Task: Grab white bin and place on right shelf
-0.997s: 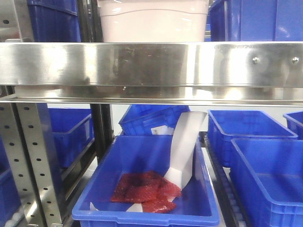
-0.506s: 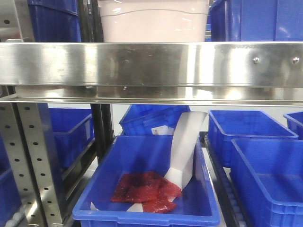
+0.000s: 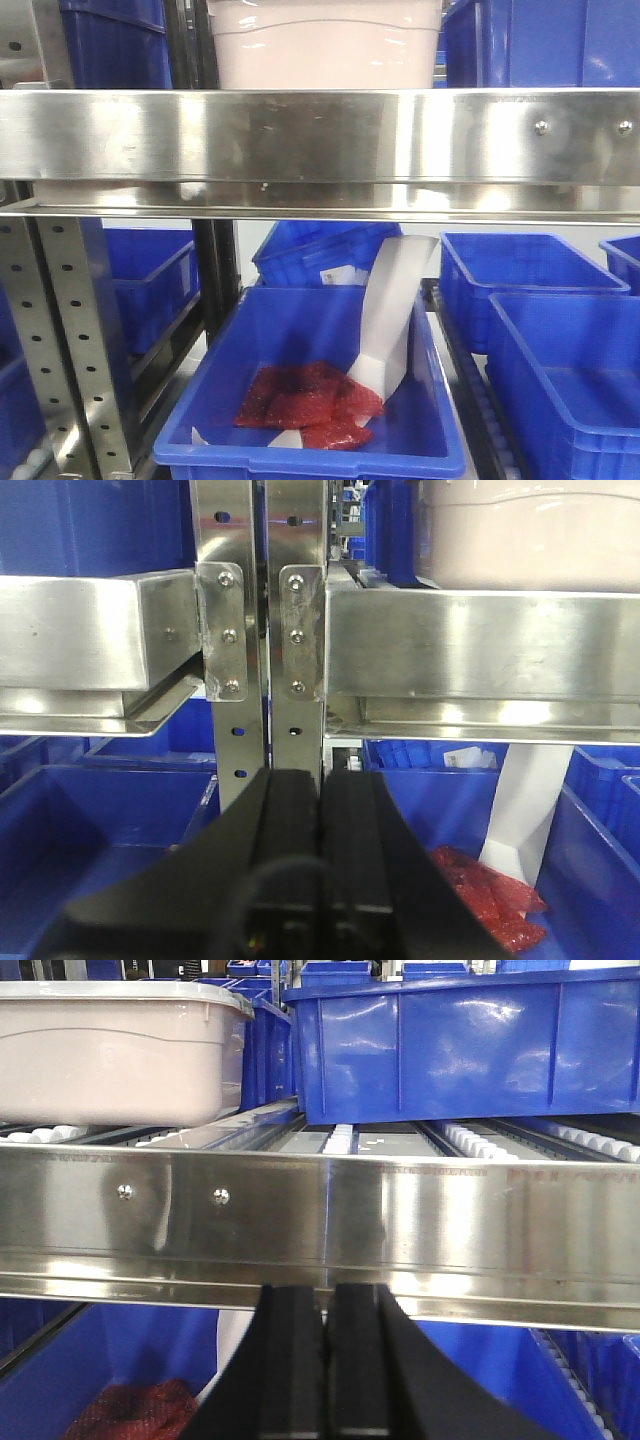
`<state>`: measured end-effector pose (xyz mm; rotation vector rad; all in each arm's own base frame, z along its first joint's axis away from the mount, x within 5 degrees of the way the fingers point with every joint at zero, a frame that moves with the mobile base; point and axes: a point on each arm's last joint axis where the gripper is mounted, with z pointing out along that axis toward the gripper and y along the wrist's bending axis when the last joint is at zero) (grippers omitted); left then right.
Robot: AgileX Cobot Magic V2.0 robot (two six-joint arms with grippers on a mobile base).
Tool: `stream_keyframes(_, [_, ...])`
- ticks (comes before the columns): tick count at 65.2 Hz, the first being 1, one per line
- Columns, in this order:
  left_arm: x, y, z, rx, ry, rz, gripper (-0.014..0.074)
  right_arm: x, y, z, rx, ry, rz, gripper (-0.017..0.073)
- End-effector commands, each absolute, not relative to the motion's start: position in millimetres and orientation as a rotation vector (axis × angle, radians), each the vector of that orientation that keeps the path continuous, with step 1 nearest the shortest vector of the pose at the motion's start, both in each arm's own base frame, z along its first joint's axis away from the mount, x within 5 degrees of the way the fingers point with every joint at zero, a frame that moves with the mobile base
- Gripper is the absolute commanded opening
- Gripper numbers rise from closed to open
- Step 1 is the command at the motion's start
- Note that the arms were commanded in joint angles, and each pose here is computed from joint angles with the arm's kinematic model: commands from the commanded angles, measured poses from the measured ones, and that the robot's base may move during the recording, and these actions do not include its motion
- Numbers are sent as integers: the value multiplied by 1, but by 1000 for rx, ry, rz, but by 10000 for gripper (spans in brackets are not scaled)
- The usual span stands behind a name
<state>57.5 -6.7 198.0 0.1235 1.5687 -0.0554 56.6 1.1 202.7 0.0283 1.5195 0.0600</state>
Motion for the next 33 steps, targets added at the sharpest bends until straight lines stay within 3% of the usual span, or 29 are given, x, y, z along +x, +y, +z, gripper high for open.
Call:
stream_keyframes(1, [58, -7, 207, 102, 1482, -75, -118, 54, 0, 210, 28, 1423, 44, 55])
stream_keyframes(33, [58, -7, 207, 97, 1482, -79, -118, 54, 0, 210, 28, 1423, 44, 55])
